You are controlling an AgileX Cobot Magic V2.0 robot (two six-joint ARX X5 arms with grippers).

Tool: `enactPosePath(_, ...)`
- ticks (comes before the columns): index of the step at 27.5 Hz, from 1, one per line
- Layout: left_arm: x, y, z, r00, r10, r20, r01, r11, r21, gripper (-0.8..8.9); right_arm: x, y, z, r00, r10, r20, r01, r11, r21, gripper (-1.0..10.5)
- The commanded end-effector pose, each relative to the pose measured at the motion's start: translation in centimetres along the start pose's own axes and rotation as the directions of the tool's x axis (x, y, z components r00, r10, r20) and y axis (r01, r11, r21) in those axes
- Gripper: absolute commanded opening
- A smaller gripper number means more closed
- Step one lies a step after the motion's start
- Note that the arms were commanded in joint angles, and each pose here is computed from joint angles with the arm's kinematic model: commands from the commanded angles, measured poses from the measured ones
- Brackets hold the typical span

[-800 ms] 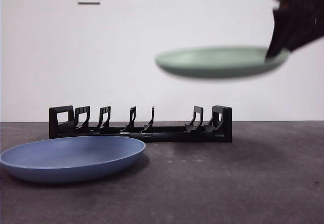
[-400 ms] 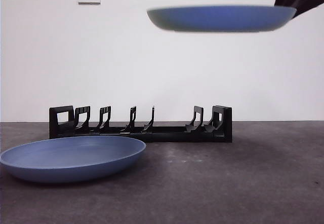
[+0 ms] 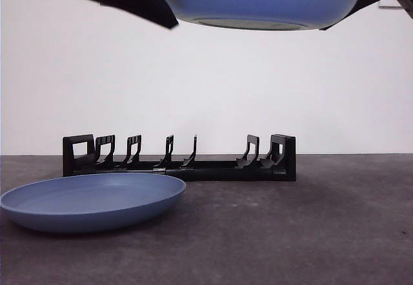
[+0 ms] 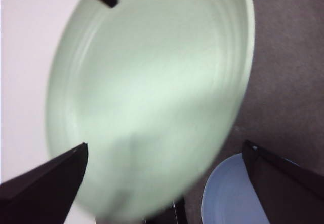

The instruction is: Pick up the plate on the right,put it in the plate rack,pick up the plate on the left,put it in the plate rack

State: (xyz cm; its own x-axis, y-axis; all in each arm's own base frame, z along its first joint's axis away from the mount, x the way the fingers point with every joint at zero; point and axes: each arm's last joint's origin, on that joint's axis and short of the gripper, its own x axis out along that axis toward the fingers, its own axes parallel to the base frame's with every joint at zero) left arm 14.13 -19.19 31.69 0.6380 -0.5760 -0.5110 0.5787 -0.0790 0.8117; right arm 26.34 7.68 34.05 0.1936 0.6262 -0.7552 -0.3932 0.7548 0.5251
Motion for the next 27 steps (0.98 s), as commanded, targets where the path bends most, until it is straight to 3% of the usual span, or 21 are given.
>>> enactPosePath(1,0.4,-0.2,0.3,1.000,-0.001,-0.011,0.001,0.999,0.038,4.64,-0.1,0.3,0.1,1.000,0.009,0.010,-0.009,1.000,-0.001,-0.2)
enactPosePath(5,0.5,-0.4,0.7,1.000,-0.006,-0.013,0.007,0.999,0.050,1.69,-0.1,0.3,0.1,1.000,0.008,0.010,-0.008,1.000,-0.002,-0.2)
enactPosePath(11,0.4,-0.7,1.4,1.000,-0.015,0.012,0.014,0.998,0.061,1.11,-0.1,0.2,0.1,0.999,-0.044,0.013,0.044,0.999,-0.002,-0.2)
enactPosePath(14,0.3,-0.8,1.5,1.000,-0.018,0.017,0.017,0.998,0.065,-0.17,-0.1,0.2,0.2,0.999,-0.044,0.019,0.044,0.999,-0.006,-0.2)
enactPosePath(24,0.3,-1.5,1.2,0.996,-0.087,-0.017,0.088,0.993,0.085,-0.09,-0.1,0.2,0.4,0.998,-0.043,0.038,0.043,0.999,-0.014,-0.1)
enactPosePath(27,0.3,-1.5,1.2,0.996,-0.087,-0.018,0.088,0.995,0.053,-0.08,-0.1,0.2,0.4,0.998,-0.043,0.037,0.043,0.999,-0.014,-0.1)
